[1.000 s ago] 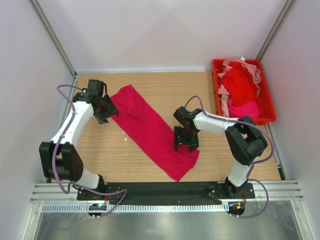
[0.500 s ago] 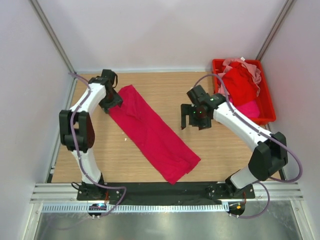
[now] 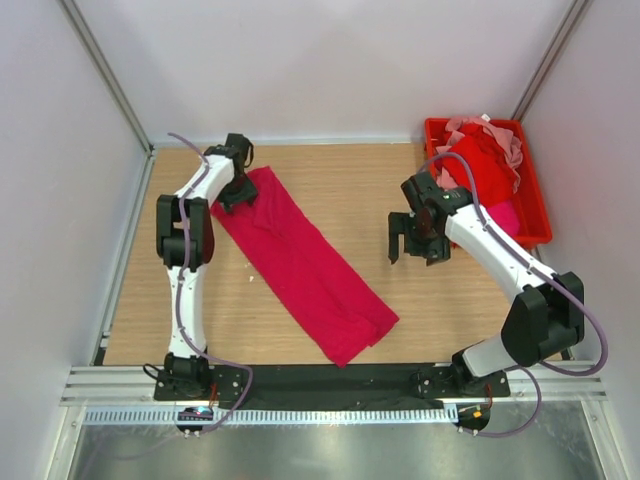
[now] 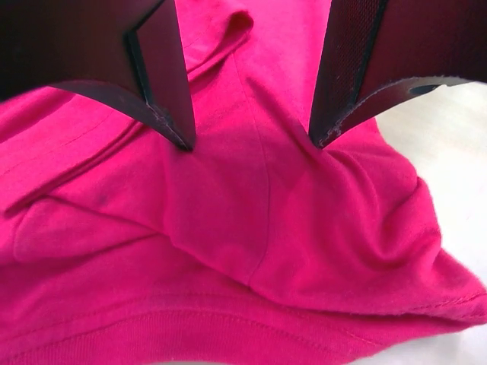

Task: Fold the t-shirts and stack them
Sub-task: Fold the tshirt

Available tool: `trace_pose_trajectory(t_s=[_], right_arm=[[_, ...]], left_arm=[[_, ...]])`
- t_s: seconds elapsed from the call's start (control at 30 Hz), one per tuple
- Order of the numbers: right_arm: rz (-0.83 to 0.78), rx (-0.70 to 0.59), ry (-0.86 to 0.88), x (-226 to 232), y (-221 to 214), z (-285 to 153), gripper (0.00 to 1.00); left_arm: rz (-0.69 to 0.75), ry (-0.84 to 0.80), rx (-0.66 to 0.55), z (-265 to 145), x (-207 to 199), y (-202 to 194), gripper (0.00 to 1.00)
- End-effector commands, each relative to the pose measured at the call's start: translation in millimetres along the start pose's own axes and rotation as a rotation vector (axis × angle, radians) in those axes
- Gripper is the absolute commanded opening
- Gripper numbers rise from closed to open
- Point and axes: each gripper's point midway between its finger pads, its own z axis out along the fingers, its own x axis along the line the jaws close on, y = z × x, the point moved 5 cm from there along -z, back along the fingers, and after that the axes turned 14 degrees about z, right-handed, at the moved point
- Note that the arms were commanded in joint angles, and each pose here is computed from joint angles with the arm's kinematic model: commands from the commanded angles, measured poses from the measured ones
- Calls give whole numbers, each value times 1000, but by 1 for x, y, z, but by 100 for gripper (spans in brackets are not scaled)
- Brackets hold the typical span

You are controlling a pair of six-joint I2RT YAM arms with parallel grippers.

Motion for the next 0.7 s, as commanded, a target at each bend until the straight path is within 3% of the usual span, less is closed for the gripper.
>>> trace_pose_trajectory(t_s=[0.0,0.2,0.33,0.43,0.5,0.63,0.67], right_arm=[[-13,-20,-11,3,11,0,90],[3,29,-8,15,19,19,90],[7,57,-2,25,26,30,90],[-2,101,34,36,28,41,90],[-24,120,59,46,29,45,90],[-60,237,90,59,20,70,89],[-66,252,103,61,18,75,89]], left_arm=[[148,-88,-41,11,-22,18,63],[357,-305,-55,21,-59,38,61],[388,-496,-115,11,-86,47,62],[406,-550,-124,-2,-98,44,63],[413,-509,-125,-12,-96,42,64],[283,-238,-210,-53,-53,64,66],[249,-226,-256,-82,-40,75,67]])
